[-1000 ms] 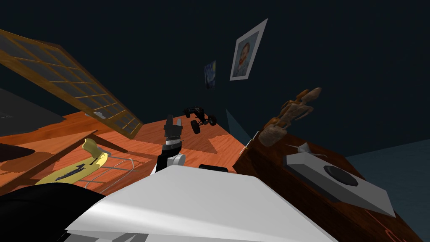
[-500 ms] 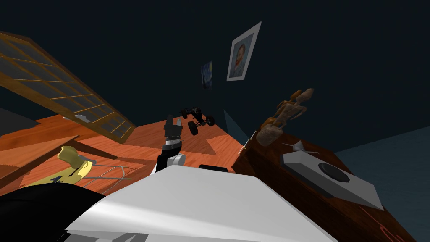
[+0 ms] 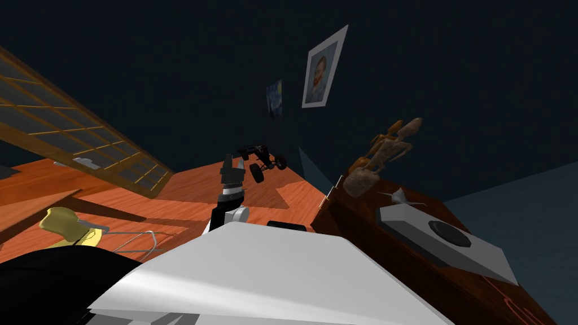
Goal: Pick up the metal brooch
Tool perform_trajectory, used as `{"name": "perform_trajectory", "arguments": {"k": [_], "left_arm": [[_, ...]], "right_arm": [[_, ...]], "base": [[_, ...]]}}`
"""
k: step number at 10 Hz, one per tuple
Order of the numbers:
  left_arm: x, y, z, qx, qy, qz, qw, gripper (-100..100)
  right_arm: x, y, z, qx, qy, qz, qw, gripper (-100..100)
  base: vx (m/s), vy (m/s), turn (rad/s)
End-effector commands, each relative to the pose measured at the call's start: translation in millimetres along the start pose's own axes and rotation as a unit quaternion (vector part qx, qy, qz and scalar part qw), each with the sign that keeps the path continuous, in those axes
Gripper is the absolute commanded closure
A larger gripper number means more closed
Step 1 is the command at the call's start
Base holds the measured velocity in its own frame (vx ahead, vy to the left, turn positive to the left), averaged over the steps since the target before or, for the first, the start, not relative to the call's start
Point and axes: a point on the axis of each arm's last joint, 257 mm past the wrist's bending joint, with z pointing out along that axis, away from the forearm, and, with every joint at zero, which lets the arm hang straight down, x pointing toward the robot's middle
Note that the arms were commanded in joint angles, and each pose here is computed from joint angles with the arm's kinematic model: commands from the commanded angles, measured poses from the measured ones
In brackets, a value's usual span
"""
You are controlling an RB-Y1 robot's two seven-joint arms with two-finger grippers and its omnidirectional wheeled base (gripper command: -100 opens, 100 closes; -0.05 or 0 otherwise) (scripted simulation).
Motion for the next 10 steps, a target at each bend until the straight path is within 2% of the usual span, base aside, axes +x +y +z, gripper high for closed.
{"name": "perform_trajectory", "arguments": {"k": [1,3,6,8,10], "left_arm": [[0.0,0.0,0.0,0.000,0.000,0.000,1.0000,0],[-0.1,0.0,-0.1,0.000,0.000,0.000,1.0000,0],[0.0,0.0,0.0,0.000,0.000,0.000,1.0000,0],[-0.1,0.1,-0.1,0.000,0.000,0.000,1.0000,0],[0.0,0.0,0.0,0.000,0.000,0.000,1.0000,0]], "right_arm": [[-0.8,-0.3,-0.1,0.000,-0.001,-0.017,0.9999,100],[-8.0,-1.1,-0.7,-0.002,-0.011,-0.001,0.9999,100],[-8.5,-0.9,-0.7,-0.002,-0.012,-0.031,0.9994,100],[-16.2,-2.0,-1.5,-0.004,-0.024,-0.019,0.9995,100],[-16.6,-1.9,-1.6,-0.003,-0.025,-0.039,0.9989,100]], "base": [[-0.008,-0.001,0.017],[0.077,-0.015,-0.230],[0.029,0.008,0.017],[0.097,0.001,-0.218],[0.029,0.000,0.010]]}}
